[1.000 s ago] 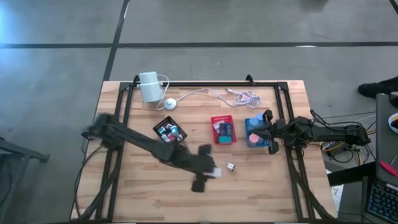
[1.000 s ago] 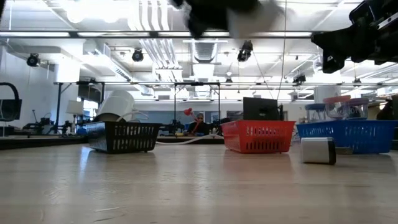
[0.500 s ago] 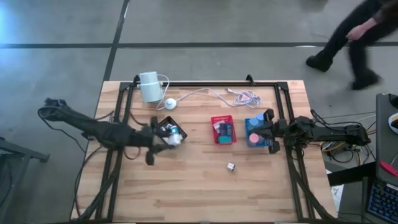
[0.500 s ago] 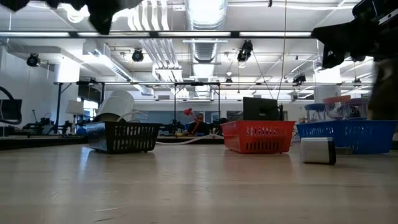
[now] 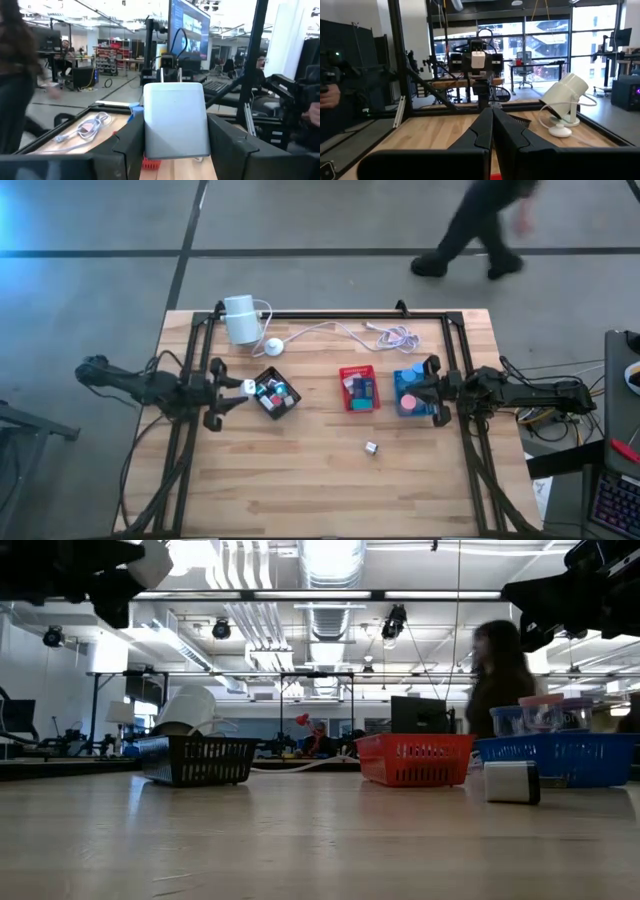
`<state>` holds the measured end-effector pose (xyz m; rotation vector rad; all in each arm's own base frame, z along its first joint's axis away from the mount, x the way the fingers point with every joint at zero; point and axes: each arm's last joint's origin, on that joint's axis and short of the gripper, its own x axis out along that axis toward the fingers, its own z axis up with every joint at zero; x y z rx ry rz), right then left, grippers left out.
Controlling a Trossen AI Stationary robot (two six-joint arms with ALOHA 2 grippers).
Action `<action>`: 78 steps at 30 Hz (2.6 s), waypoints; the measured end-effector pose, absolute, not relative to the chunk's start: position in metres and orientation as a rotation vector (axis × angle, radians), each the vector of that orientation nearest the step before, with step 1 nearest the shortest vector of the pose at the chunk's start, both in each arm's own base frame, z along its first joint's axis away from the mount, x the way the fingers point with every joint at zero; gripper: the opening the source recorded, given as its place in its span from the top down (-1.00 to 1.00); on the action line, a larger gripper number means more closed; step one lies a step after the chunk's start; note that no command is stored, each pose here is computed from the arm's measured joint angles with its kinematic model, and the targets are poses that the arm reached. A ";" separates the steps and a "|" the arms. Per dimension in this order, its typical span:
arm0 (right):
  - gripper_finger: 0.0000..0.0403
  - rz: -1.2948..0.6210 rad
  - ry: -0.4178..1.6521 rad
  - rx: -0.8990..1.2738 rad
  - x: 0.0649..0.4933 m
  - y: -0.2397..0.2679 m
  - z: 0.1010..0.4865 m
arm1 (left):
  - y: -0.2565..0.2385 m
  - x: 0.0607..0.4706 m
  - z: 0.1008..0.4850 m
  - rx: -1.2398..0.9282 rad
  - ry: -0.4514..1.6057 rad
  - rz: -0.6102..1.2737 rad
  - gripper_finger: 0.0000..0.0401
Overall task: Pick & Place Office items
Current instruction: Put the white charger adaptor into the black bin
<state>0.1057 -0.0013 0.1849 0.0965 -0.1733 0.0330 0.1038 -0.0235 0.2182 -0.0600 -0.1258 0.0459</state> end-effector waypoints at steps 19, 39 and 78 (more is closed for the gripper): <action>0.96 -0.006 -0.176 0.012 0.106 -0.003 0.185 | -0.013 0.081 0.202 0.132 0.021 0.133 0.12; 0.96 -0.010 -0.164 0.071 0.106 -0.004 0.184 | -0.014 0.084 0.197 0.150 0.018 0.127 0.12; 0.96 -0.017 -0.137 0.037 0.106 -0.004 0.181 | -0.012 0.177 0.306 0.087 0.578 0.507 0.12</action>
